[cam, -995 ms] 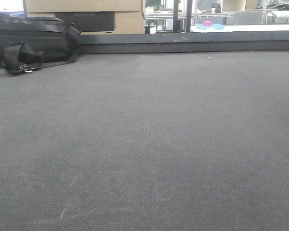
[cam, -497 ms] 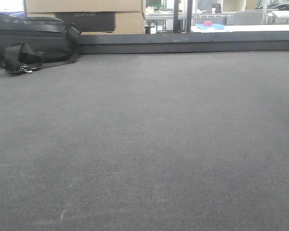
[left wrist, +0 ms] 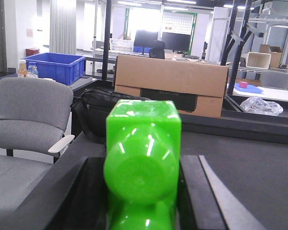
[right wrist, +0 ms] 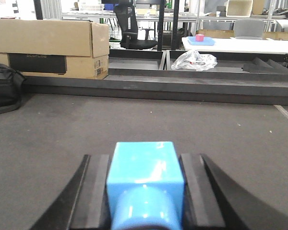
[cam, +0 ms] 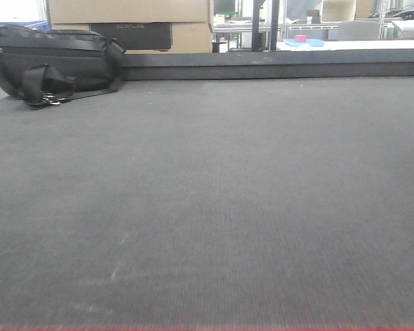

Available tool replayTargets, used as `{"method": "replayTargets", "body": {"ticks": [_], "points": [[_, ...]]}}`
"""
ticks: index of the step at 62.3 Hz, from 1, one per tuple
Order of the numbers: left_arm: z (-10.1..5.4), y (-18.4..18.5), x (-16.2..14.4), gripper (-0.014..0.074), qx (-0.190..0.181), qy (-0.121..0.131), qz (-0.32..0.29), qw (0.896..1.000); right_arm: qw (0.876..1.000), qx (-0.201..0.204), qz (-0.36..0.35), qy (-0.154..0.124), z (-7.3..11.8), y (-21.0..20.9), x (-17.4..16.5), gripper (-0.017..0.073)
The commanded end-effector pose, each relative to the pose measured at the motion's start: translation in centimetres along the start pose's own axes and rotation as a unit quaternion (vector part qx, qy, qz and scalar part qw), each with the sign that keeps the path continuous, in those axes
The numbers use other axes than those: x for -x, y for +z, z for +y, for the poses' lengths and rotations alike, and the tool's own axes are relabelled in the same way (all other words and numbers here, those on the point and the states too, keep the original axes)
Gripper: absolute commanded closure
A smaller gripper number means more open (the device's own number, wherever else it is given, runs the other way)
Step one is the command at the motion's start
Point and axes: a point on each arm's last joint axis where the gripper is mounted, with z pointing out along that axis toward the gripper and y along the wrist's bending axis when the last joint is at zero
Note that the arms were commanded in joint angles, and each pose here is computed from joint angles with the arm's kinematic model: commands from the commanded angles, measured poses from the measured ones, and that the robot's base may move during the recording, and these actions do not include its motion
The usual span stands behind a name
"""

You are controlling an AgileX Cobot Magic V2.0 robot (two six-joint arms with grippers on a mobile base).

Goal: Grab block from conveyor and place in blue bin
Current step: 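Drive the base away from the conveyor holding both blocks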

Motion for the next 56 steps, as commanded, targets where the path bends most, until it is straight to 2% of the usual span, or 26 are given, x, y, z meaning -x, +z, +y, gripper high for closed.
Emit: {"method": "replayTargets", "body": {"ticks": [1, 27, 56], "points": [[0.0, -0.1, 0.2, 0.0705, 0.0, -0.002, -0.011, 1.0, 1.0, -0.002, -0.019, -0.006, 0.0, -0.2, 0.5, 0.0721], [0.0, -0.1, 0.2, 0.0705, 0.0, -0.002, -0.011, 1.0, 1.0, -0.002, -0.019, -0.006, 0.0, -0.2, 0.5, 0.0721], [-0.1, -1.4, 0.6, 0.0705, -0.003, -0.001, -0.039, 0.999, 1.0, -0.001, -0.02, -0.004, 0.0, -0.2, 0.5, 0.0721]]}}
